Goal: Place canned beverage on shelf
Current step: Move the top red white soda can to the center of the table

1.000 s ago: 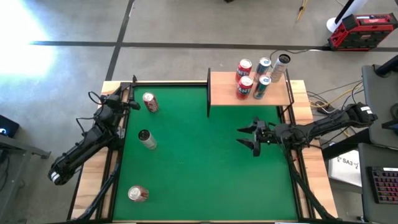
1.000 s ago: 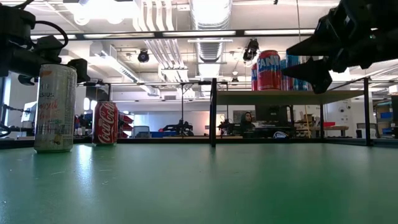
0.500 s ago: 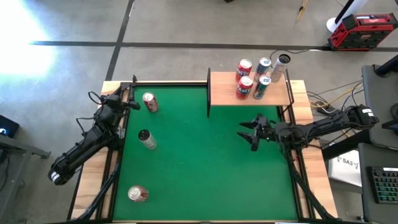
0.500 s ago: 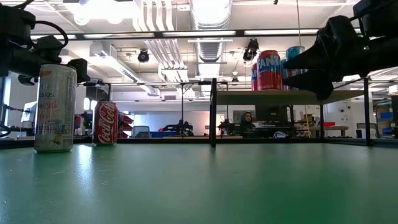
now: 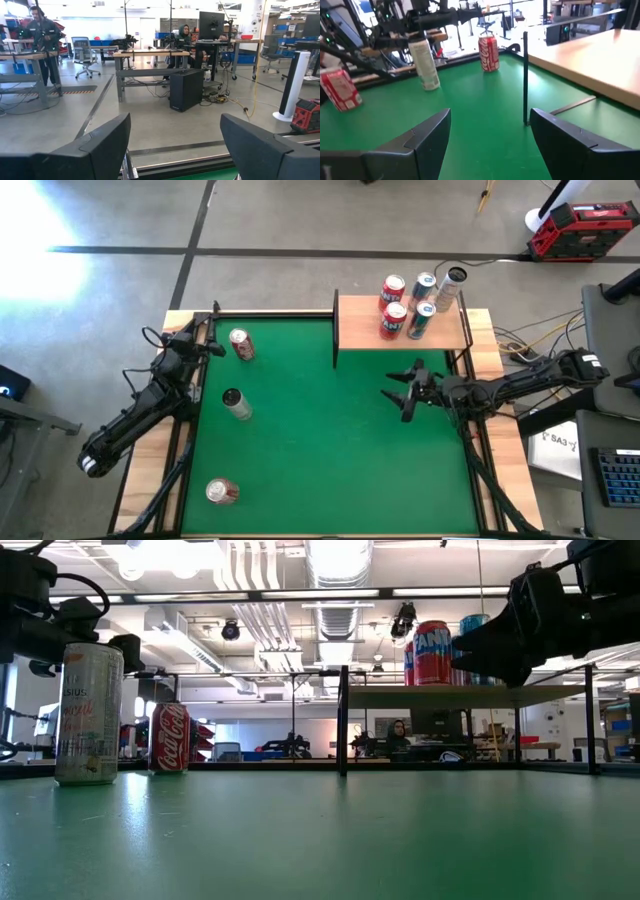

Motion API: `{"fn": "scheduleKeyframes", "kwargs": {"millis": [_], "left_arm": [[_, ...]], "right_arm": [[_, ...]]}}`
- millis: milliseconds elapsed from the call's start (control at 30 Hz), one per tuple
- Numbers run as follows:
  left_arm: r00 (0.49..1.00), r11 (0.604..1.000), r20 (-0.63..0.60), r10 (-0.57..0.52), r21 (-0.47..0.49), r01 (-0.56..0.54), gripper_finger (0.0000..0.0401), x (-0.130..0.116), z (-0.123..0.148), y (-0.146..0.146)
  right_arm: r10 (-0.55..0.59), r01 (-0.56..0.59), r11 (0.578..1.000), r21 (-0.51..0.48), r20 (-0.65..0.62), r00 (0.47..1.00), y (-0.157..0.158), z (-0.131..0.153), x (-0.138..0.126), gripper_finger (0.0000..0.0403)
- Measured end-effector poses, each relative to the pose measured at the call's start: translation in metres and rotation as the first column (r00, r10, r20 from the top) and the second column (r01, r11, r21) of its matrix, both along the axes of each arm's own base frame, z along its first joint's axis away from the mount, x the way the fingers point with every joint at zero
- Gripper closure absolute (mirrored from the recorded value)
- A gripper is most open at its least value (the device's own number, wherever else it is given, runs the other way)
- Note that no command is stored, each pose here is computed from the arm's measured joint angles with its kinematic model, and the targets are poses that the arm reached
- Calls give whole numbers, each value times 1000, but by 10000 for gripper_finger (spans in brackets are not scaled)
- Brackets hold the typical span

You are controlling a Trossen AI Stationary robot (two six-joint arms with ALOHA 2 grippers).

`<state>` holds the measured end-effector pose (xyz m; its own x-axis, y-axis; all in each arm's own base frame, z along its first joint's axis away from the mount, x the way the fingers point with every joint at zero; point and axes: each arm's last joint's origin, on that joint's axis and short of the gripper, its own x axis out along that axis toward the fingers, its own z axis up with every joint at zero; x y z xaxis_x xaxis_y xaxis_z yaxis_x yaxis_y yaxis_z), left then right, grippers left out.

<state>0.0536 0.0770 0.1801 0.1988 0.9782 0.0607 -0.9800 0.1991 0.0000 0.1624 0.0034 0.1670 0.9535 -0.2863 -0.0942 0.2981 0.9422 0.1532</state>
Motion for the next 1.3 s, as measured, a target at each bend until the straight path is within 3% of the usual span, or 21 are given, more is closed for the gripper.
{"fn": "scheduleKeyframes", "kwargs": {"millis": [333,567,733,967,1300], "left_arm": [[1000,1000,0,0,0,0,108,0,0,0],[1000,1000,0,0,0,0,108,0,0,0],[1000,1000,0,0,0,0,108,0,0,0],[1000,1000,0,0,0,0,108,0,0,0],[1000,1000,0,0,0,0,108,0,0,0]], "right_arm": [[0,4,999,48,-84,996,0,-4,-10,140],[-7,9,998,58,-50,999,-2,3,-30,140],[-16,13,997,70,53,998,-4,-3,-47,140],[-36,26,982,186,49,998,-5,-8,-56,140],[-23,14,994,110,82,996,-5,-3,-59,140]]}}
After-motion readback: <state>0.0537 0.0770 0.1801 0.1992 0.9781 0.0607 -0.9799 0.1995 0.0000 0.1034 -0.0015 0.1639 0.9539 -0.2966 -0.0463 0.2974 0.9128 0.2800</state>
